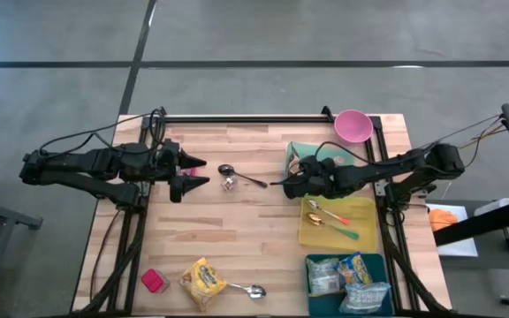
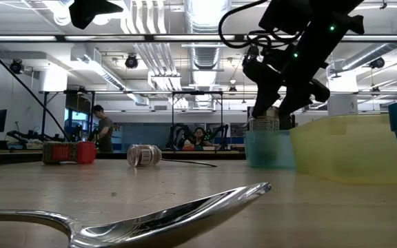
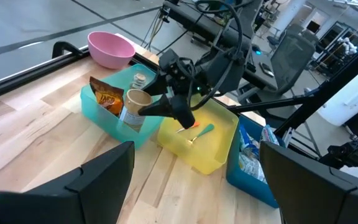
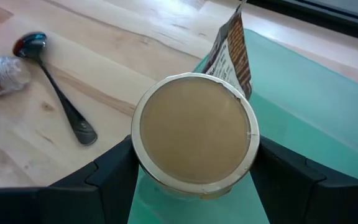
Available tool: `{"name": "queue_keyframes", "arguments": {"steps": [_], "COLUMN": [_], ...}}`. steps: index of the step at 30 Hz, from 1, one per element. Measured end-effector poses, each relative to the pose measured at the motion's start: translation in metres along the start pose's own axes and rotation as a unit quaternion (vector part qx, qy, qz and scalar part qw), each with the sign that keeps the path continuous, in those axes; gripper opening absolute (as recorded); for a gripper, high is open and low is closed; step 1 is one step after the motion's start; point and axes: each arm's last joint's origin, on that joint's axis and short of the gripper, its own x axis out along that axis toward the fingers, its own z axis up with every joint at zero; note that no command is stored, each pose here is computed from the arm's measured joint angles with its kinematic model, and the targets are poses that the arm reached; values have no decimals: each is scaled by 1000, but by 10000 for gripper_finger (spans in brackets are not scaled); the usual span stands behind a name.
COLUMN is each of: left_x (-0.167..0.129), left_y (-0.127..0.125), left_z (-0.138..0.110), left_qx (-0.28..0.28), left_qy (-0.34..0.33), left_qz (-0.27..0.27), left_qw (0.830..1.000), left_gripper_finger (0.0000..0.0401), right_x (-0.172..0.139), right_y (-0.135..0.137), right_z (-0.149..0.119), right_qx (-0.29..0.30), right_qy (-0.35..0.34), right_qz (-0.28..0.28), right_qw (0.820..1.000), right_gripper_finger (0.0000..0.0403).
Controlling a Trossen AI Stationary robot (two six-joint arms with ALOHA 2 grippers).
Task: Pick & Place Food Item
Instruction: Put the golden seasoning bottle into the green bin
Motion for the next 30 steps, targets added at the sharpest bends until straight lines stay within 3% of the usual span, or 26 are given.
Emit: {"name": "queue_keyframes", "arguments": {"steps": [16,24,30], "left_x": [0,0,0], "left_y": [1,1,1], "left_z": [-2,-3,-3], "left_qx": [4,4,3], "left_qy": [11,11,11], "left_qz": [6,6,6], "left_qw": [1000,1000,1000], "left_gripper_finger": [349,349,349], "right_x": [2,2,2], "right_y": [0,1,1], "right_z": [-2,-3,-3], "right_qx": [-12,-25,-25], "right_qy": [7,16,16], "right_qz": [-2,3,4], "right_qw": [1000,1000,1000], "right_gripper_finger": [257,305,312]}}
